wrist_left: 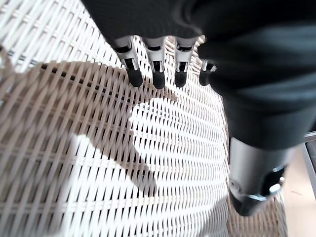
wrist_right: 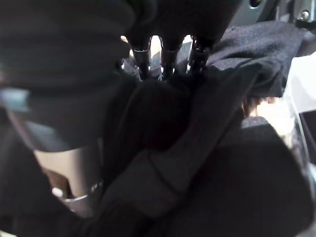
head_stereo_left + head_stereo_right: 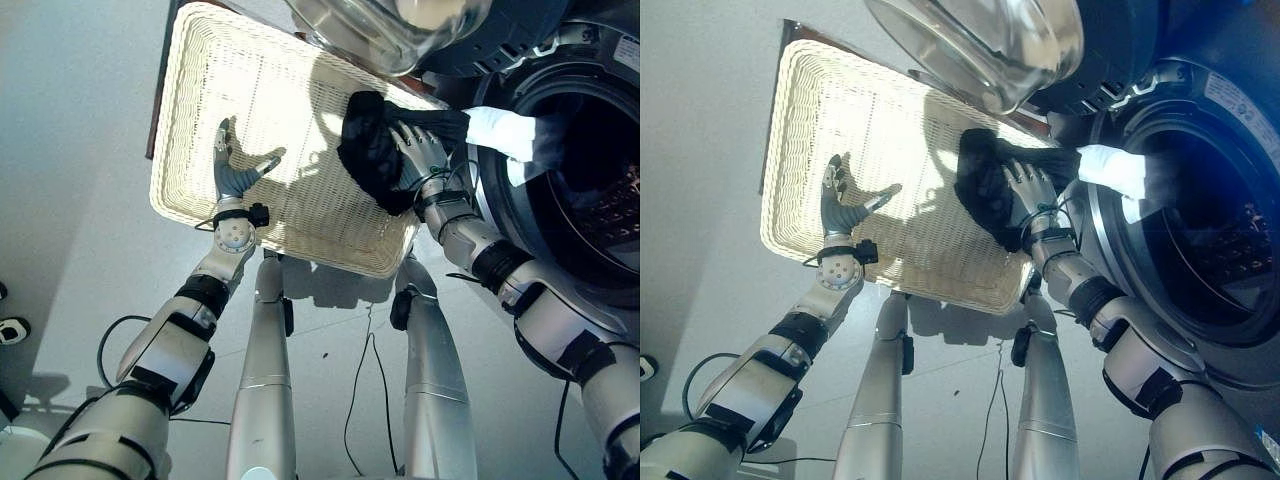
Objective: Put the clothes into the washing machine.
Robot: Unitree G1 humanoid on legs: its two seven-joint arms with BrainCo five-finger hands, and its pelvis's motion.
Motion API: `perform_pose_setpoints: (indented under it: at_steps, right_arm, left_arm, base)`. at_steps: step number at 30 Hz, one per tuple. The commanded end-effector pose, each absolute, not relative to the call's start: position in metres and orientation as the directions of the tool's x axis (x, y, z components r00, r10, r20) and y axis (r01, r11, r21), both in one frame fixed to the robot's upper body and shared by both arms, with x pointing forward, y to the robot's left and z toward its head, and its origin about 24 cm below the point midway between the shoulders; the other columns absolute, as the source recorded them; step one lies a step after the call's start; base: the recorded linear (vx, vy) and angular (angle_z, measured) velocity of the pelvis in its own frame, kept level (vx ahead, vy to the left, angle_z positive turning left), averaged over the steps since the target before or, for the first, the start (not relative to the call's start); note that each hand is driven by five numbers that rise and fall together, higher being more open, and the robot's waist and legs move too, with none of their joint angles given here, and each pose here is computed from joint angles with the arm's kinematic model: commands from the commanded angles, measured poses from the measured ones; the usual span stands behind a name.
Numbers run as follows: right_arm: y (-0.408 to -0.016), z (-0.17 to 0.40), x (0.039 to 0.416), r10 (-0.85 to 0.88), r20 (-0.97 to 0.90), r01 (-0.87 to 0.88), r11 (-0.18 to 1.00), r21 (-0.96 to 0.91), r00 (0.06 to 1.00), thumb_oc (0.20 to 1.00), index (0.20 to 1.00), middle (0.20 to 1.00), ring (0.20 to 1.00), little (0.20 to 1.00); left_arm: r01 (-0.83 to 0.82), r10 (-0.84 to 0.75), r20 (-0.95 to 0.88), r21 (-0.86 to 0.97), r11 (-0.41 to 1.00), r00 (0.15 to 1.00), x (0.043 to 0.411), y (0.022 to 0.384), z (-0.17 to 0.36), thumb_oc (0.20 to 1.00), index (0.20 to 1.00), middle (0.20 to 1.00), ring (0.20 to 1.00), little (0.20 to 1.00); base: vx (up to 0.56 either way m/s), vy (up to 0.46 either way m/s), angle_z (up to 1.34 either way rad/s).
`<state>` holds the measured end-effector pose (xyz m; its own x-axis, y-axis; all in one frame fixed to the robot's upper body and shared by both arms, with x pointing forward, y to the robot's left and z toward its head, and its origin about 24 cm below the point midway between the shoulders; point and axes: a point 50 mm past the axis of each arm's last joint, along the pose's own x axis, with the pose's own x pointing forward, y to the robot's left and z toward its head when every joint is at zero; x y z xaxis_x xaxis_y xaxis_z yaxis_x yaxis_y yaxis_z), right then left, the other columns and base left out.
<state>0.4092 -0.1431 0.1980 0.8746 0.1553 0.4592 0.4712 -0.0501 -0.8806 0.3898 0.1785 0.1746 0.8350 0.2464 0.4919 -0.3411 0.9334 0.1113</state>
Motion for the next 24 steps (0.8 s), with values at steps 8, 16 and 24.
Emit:
perform_pose_setpoints:
  at_steps: [8, 16, 24]
  right_arm:
    - [-0.169, 0.203, 0.417, 0.125, 0.419, 0.434, -0.381, -0.817, 0.899, 1.0, 1.0, 1.0, 1.0, 1.0]
    - [-0.172, 0.194, 0.416, 0.159, 0.375, 0.405, -0.44, -0.802, 0.914, 0.2, 0.2, 0.2, 0.2, 0.2]
    - [-0.174, 0.186, 0.414, 0.165, 0.367, 0.403, -0.405, -0.821, 0.915, 0.2, 0.2, 0.2, 0.2, 0.2]
  left_arm:
    - [-0.293, 0.236, 0.54, 0.021, 0.956, 0.808, 0.393, 0.164, 0.194, 1.0, 1.0, 1.0, 1.0, 1.0]
    - [-0.29, 0.248, 0.536, -0.007, 0.957, 0.807, 0.392, 0.162, 0.191, 1.0, 1.0, 1.0, 1.0, 1.0]
    - [-0.29, 0.26, 0.532, -0.027, 0.957, 0.806, 0.39, 0.161, 0.188, 1.0, 1.0, 1.0, 1.0, 1.0]
  base:
    - [0.0, -0.001, 0.01]
    - [0.0, 0.0, 0.0]
    - [0.0, 0.002, 0.0]
